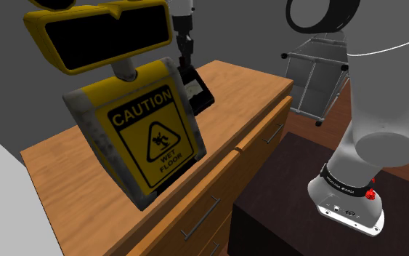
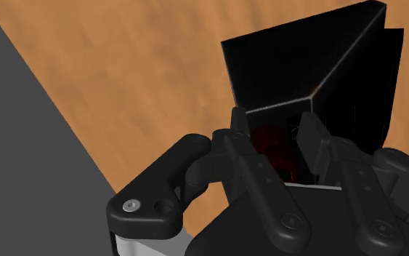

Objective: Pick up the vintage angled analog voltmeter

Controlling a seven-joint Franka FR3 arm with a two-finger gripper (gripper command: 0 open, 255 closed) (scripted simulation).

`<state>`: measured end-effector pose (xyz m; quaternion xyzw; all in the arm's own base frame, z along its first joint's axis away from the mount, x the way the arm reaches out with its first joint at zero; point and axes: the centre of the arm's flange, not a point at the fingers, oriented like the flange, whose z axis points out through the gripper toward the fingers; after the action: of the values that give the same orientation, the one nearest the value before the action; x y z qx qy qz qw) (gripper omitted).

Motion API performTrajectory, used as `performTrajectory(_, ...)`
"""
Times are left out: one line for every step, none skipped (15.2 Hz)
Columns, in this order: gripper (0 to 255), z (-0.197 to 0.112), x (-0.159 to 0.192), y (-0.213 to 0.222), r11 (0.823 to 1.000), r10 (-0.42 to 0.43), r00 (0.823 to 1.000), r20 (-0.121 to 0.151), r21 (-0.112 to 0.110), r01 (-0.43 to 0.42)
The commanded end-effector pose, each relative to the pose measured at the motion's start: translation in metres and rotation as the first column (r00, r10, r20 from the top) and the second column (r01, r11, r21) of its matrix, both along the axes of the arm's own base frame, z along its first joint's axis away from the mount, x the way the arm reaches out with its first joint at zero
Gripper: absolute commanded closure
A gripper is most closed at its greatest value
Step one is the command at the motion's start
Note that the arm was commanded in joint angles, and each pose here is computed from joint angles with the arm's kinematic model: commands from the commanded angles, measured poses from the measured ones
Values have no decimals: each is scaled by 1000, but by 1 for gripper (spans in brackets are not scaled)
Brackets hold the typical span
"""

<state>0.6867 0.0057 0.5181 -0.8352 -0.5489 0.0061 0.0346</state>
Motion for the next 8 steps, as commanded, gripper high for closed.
performTrajectory(255, 14, 0, -2, 1000, -1, 1000, 4, 0, 1)
performTrajectory(255, 19, 0, -2, 1000, -1, 1000, 4, 0, 1)
performTrajectory(255, 24, 0, -2, 1000, -1, 1000, 4, 0, 1)
performTrajectory(255, 29, 0, -2, 1000, -1, 1000, 4, 0, 1)
performTrajectory(255, 35, 0, -2, 1000, -1, 1000, 4, 0, 1)
performTrajectory(255, 40, 0, -2, 1000, -1, 1000, 4, 0, 1)
performTrajectory(255, 45, 0, -2, 1000, -1, 1000, 4, 0, 1)
performTrajectory(255, 50, 0, -2, 1000, -1, 1000, 4, 0, 1)
